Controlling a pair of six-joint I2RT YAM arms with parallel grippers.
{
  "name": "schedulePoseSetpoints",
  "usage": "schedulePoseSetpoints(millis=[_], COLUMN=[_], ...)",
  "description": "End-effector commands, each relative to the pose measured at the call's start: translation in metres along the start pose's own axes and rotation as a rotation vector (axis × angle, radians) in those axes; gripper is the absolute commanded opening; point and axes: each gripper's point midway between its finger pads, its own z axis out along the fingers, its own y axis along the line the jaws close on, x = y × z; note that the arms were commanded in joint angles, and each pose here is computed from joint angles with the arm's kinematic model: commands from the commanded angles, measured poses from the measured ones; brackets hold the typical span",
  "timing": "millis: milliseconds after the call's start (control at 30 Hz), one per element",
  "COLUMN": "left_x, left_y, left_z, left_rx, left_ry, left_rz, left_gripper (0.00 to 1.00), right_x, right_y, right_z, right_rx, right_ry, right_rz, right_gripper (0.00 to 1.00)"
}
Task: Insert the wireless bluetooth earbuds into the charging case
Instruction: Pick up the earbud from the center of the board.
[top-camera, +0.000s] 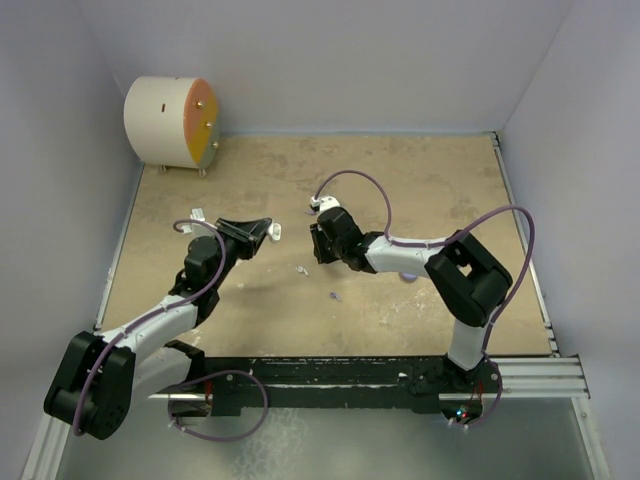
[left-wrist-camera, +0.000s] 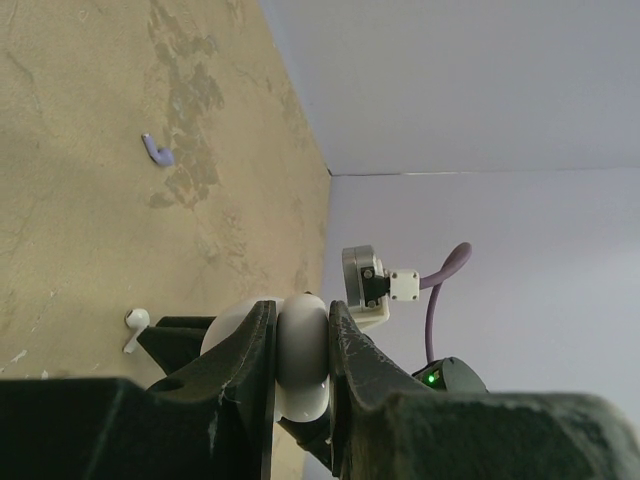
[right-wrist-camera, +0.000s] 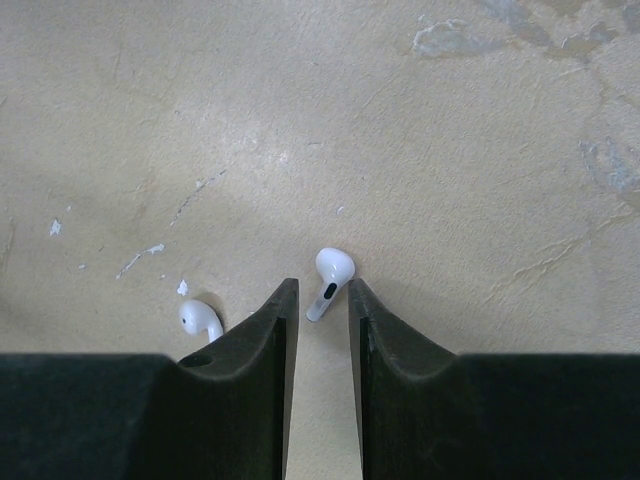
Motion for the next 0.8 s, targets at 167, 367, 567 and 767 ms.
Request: schedulePoseSetpoints(millis=[167,367,567,767], left_x=[-0.0032,-0.0034,-0.0034,-0.0034], left_y=[-0.0117,-0.0112,-0.0105,-0.0107], left_z=[-0.0004,-0.0006,-0.0002,-0.0001], left_rx=[0.052,0.052,0.050,0.051], left_ry=[-0.008,-0.009,-0.009,-0.008], left_rz=[-0.012,-0.012,-0.013,-0.014], left_gripper=[0.00,0.00,0.00,0.00], right_x=[-0.0004,0.0014,0.0012,0.0029], right_y=[-0.0031,-0.0055,-0.0057,-0.0050], right_z=[0.0051,0.0066,0.0068,0.0089], right_rx=[0.006,0.010,0.009,0.006], right_ry=[-0.008,-0.004,-0.005,0.000], right_rz=[0.021,0.025,0.024,0.021], right_gripper=[0.28,0.28,0.27,0.24])
